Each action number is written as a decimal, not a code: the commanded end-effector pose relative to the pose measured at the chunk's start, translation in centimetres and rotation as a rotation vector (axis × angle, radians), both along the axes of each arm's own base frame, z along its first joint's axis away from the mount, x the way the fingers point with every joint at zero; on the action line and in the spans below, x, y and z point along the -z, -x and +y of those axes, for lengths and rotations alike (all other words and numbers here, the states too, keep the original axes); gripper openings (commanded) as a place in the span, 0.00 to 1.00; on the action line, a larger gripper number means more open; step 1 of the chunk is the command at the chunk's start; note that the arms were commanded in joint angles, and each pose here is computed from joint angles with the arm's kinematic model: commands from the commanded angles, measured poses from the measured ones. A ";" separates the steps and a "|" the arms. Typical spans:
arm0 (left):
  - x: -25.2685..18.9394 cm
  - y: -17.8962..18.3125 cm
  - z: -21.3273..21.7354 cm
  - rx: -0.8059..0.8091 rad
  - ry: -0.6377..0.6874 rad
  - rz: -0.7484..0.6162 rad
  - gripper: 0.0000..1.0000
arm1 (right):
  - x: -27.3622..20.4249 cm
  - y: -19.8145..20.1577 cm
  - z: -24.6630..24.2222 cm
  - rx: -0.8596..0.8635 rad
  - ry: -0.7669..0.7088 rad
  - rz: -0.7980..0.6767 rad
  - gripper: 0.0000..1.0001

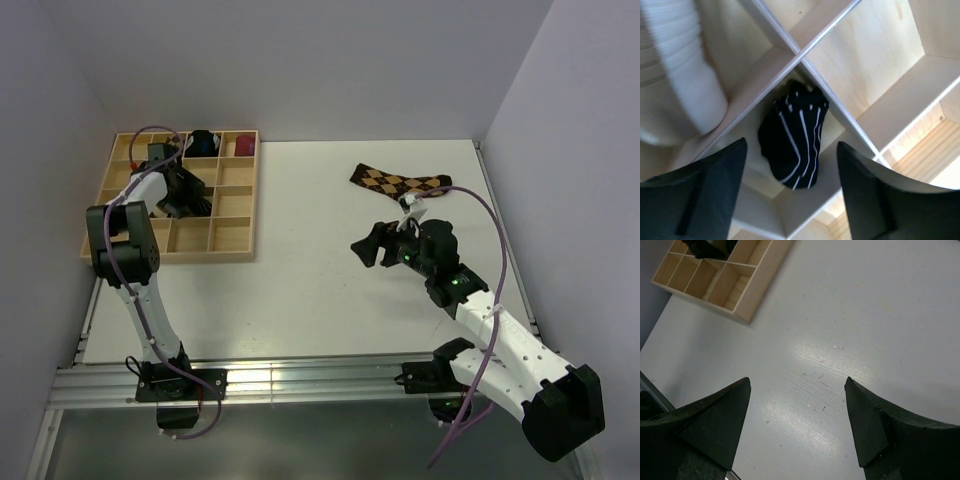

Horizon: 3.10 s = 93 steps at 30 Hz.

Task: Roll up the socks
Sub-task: Place the sock in the storage box, then adjust the sock at the center of the board.

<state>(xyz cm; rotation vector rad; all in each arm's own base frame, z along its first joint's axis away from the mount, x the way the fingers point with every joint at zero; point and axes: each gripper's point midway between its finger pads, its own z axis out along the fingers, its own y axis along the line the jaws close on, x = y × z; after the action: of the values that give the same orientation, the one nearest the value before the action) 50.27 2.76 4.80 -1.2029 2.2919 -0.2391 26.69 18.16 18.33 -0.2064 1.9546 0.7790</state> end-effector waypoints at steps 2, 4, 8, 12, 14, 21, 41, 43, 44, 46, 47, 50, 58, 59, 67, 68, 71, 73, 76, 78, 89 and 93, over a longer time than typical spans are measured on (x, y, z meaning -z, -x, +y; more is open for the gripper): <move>-6.5 0.7 0.7 0.004 -0.042 -0.085 0.81 | -4.3 -1.5 -0.5 0.054 -0.015 -0.097 0.83; -8.2 1.4 0.6 0.008 -0.051 -0.114 0.84 | -4.2 -2.0 -1.0 0.090 0.002 -0.082 0.83; -11.1 3.5 0.0 0.043 -0.046 -0.173 0.86 | -5.8 -4.0 -2.3 0.225 0.009 -0.048 0.92; -15.0 6.4 -1.1 0.117 -0.072 -0.271 0.88 | -4.6 -6.6 -4.1 0.367 0.056 0.065 0.93; -16.9 8.8 -1.1 0.124 -0.099 -0.317 0.88 | -3.9 -9.0 -5.2 0.416 0.060 0.136 0.92; -18.2 15.9 -1.6 0.195 -0.192 -0.419 0.96 | -0.1 -16.1 -10.8 0.583 0.106 0.293 0.89; -13.5 19.7 -5.3 0.396 -0.194 -0.433 0.94 | 12.7 -27.7 -12.9 0.484 0.148 0.660 0.80; -13.2 19.7 -5.4 0.402 -0.186 -0.424 0.94 | 13.5 -26.7 -12.3 0.468 0.129 0.718 0.78; -13.2 19.7 -5.4 0.401 -0.184 -0.422 0.94 | 13.8 -26.0 -11.9 0.452 0.119 0.745 0.78; -13.2 19.7 -5.5 0.406 -0.182 -0.427 0.94 | 14.2 -24.5 -11.1 0.434 0.121 0.778 0.77; -13.3 19.8 -5.6 0.410 -0.180 -0.429 0.94 | 14.1 -24.0 -10.5 0.415 0.121 0.772 0.77; -13.3 19.7 -5.7 0.414 -0.178 -0.432 0.93 | 14.0 -21.3 -7.3 0.318 0.171 0.778 0.77; -13.3 19.8 -5.9 0.423 -0.163 -0.439 0.93 | 15.6 -9.0 3.7 -0.033 0.361 0.770 0.77; -13.3 19.8 -6.0 0.423 -0.162 -0.439 0.93 | 14.3 -8.4 4.5 -0.051 0.339 0.723 0.77; -13.3 19.8 -6.0 0.424 -0.150 -0.446 0.93 | 15.0 -4.9 -2.3 0.137 0.377 0.737 0.77; -13.4 19.7 -6.0 0.425 -0.147 -0.448 0.93 | 14.3 -6.2 -4.4 0.206 0.324 0.733 0.77; -13.4 19.7 -5.8 0.418 -0.149 -0.451 0.93 | 12.1 -10.0 -7.5 0.346 0.262 0.662 0.77; -13.4 19.7 -5.7 0.411 -0.152 -0.451 0.93 | 10.9 -11.6 -8.5 0.387 0.249 0.629 0.77; -13.2 19.8 -5.5 0.407 -0.152 -0.445 0.93 | 8.5 -13.1 -7.1 0.377 0.167 0.535 0.76; -13.2 19.8 -5.5 0.405 -0.152 -0.443 0.93 | 8.2 -12.8 -7.2 0.422 0.150 0.519 0.75; -13.0 19.8 -5.3 0.397 -0.144 -0.440 0.92 | 12.4 -15.0 -8.7 0.512 0.204 0.625 0.73; -12.9 19.8 -5.1 0.391 -0.147 -0.437 0.92 | 13.7 -15.6 -8.6 0.516 0.215 0.656 0.73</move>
<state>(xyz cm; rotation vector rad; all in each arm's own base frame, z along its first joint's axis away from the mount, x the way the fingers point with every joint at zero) 30.01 -2.42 16.79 -0.5833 2.1272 -0.4145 40.64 9.91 3.67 0.4432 2.5879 0.3222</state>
